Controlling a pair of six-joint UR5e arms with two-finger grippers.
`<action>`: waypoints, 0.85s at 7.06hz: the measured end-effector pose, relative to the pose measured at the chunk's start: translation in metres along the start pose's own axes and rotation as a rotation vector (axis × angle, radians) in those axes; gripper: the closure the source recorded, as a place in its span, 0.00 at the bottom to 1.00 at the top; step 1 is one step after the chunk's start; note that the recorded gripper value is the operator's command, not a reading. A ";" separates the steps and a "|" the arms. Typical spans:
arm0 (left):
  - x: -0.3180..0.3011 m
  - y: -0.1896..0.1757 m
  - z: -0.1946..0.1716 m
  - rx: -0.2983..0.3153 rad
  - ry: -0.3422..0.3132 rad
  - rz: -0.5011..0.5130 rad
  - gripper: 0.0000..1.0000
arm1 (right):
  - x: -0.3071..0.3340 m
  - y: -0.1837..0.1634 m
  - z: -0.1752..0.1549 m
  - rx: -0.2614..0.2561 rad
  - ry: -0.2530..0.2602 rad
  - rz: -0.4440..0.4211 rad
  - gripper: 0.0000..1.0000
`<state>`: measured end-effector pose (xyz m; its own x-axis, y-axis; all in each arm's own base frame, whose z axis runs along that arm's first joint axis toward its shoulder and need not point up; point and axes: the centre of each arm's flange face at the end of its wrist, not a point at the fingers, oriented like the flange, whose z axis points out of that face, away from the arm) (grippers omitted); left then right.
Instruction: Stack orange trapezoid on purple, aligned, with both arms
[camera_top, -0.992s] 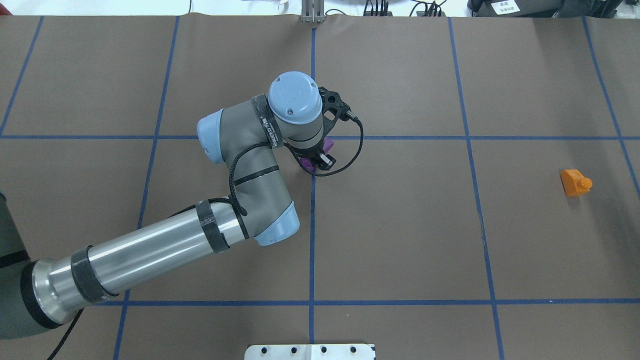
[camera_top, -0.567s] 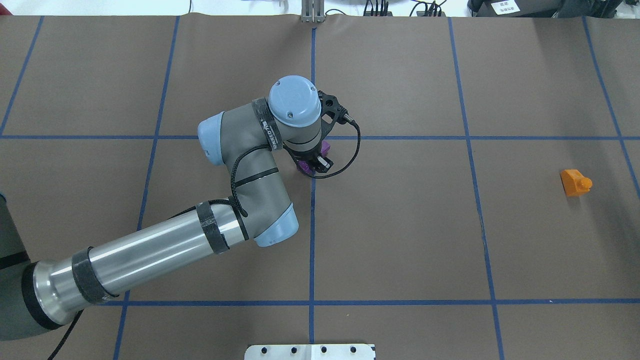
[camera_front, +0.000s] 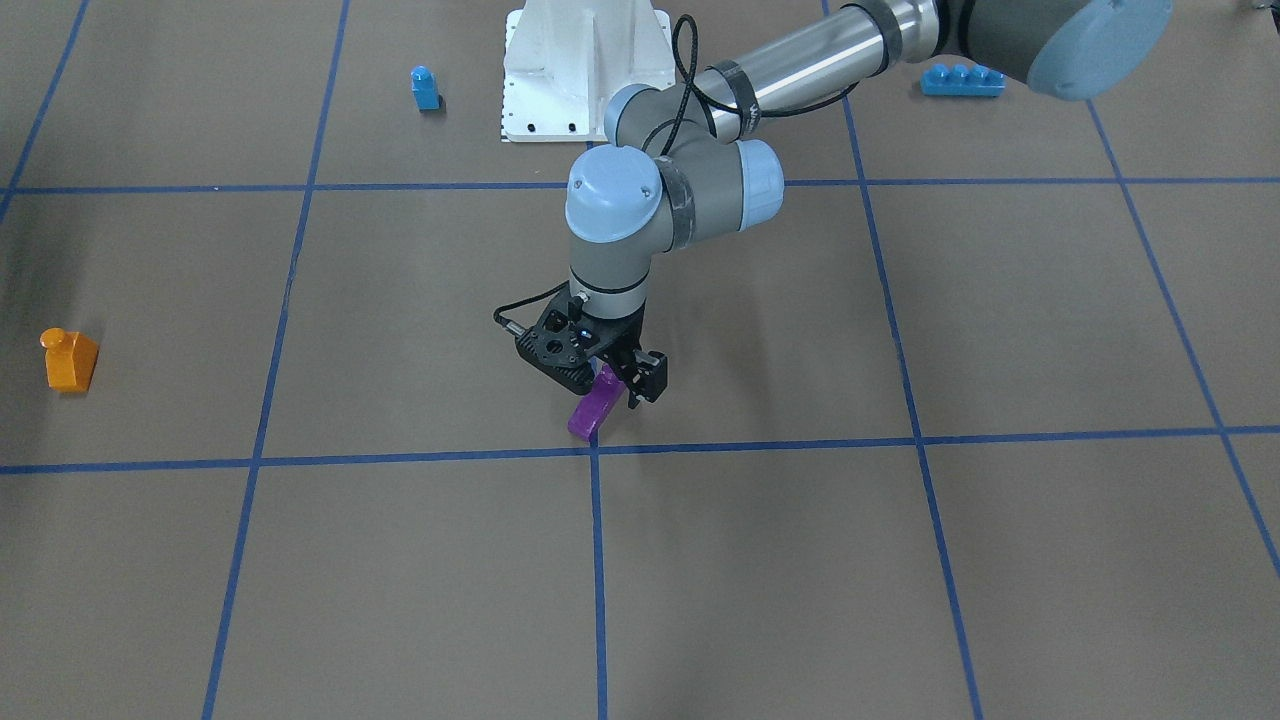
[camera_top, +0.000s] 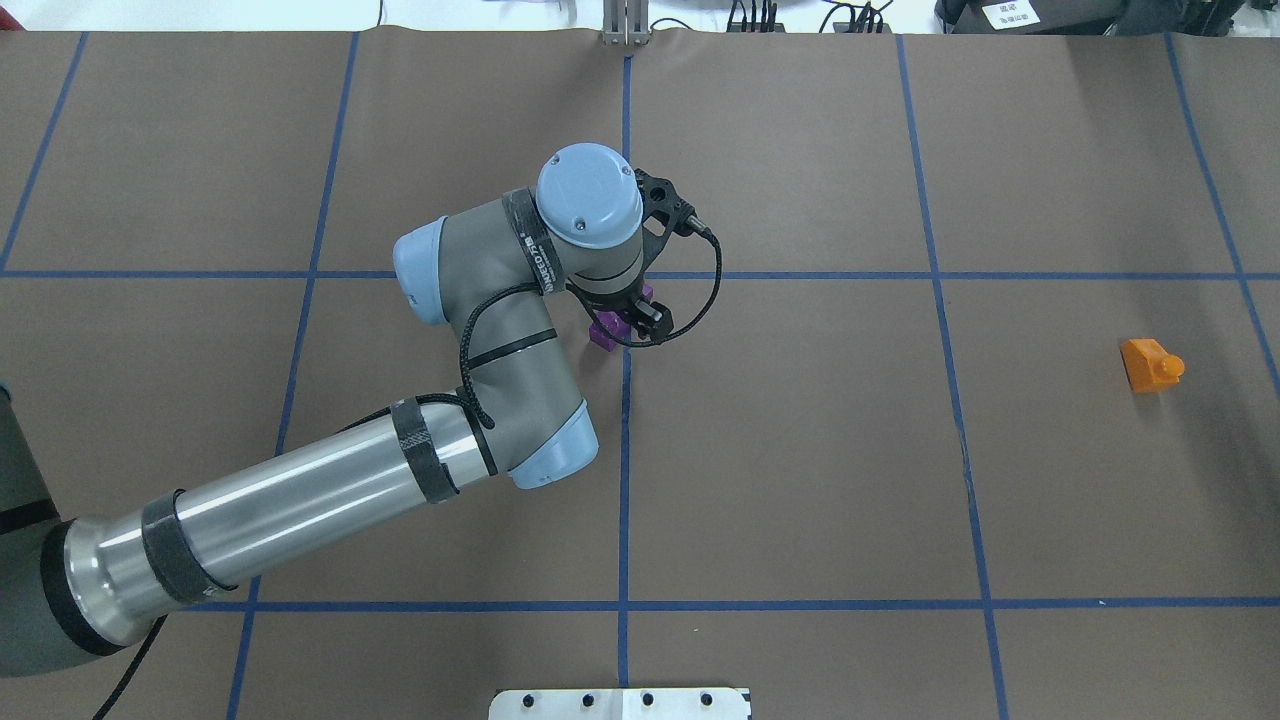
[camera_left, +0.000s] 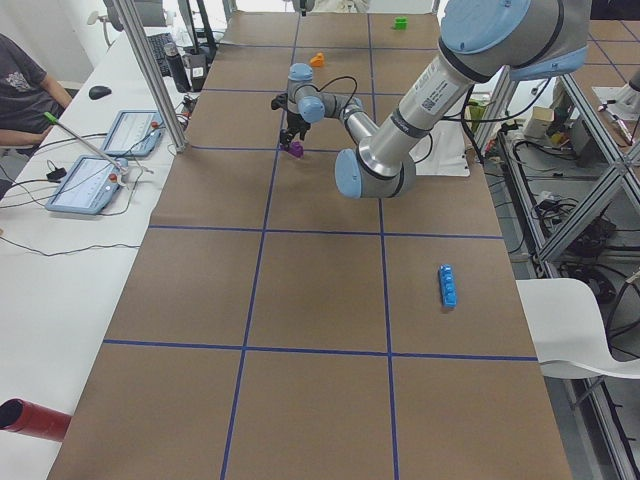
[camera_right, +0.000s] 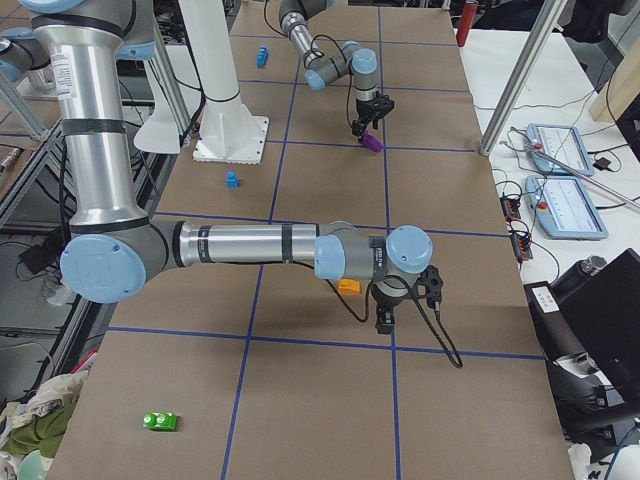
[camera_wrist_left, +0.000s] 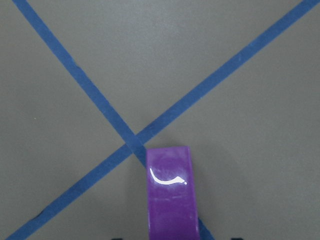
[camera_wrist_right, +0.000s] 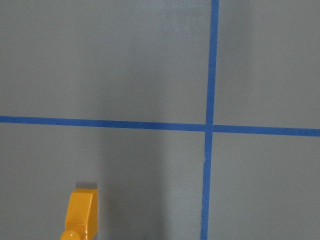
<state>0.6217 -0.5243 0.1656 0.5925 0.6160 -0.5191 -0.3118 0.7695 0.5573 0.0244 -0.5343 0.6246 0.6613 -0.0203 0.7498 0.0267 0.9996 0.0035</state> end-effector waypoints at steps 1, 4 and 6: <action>-0.004 -0.006 -0.012 0.017 0.002 -0.004 0.00 | -0.008 0.016 0.010 0.017 0.005 -0.002 0.00; -0.019 -0.015 -0.032 0.037 -0.010 -0.023 0.00 | -0.077 0.066 0.092 0.140 0.025 0.056 0.00; -0.024 -0.017 -0.037 0.039 -0.015 -0.028 0.00 | -0.120 0.068 0.122 0.144 0.014 0.063 0.00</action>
<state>0.5855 -0.5457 0.1449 0.6119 0.5916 -0.5249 -0.2664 0.7791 0.5675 -0.1451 -0.4613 0.6154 0.6691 0.0433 0.7419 -0.1225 0.9911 0.0527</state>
